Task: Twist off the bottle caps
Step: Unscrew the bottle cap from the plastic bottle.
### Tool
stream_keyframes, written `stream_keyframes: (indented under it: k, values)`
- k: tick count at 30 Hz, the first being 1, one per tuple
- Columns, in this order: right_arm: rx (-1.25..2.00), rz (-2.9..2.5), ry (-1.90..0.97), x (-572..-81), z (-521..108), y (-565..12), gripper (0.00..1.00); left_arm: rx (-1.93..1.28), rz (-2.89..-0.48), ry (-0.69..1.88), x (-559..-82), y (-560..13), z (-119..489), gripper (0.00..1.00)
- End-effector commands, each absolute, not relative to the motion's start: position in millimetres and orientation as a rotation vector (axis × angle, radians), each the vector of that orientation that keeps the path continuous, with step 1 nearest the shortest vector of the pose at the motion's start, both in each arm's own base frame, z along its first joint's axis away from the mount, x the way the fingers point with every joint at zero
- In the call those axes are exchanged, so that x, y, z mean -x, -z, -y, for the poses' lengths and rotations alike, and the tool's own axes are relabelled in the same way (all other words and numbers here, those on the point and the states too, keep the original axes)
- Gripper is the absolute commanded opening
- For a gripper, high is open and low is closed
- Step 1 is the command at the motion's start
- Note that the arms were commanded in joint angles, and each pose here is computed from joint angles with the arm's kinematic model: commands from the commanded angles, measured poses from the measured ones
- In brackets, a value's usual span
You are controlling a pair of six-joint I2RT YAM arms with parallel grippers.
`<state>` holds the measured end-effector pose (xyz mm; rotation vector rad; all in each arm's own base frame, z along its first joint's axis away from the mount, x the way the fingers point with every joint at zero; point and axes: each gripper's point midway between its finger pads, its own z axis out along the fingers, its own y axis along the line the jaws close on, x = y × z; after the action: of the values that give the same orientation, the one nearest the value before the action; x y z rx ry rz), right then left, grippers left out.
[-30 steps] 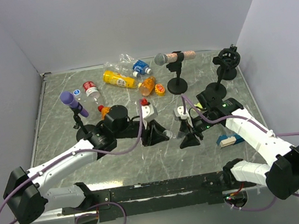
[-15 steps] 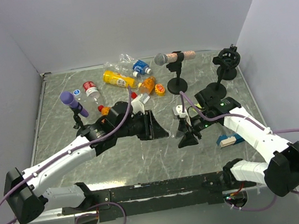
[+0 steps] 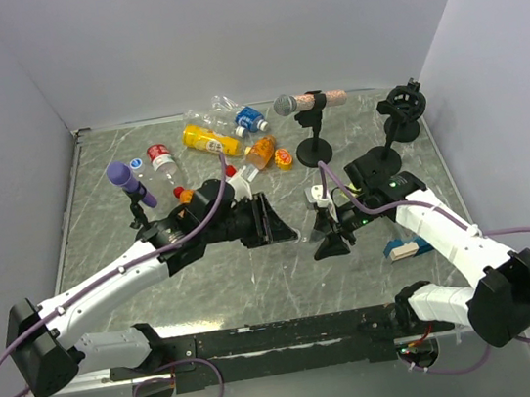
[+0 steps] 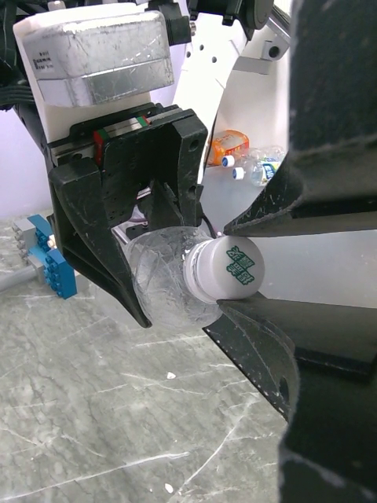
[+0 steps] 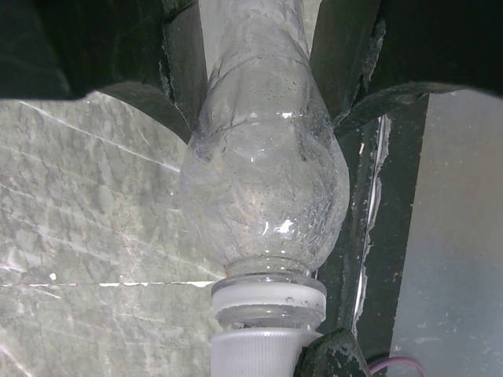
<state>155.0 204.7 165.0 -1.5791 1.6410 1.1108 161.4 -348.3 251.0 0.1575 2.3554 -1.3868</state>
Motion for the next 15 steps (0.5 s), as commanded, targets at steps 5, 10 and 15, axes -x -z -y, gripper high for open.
stream_keyframes:
  k: [5,10,15]
  values:
    - [1.607,-1.632,-1.075,-154.9,-201.1,-164.5,0.17,-0.17,-2.246,1.433,-171.3,-278.8,342.4,0.26]
    - [1.61,-1.634,-1.075,-154.8,-200.9,-164.6,0.17,-0.328,-2.17,1.533,-156.8,-289.6,342.9,0.8]
    - [1.607,-1.626,-1.068,-153.7,-200.5,-164.9,0.17,-0.432,-2.073,1.439,-152.5,-294.1,323.9,0.97]
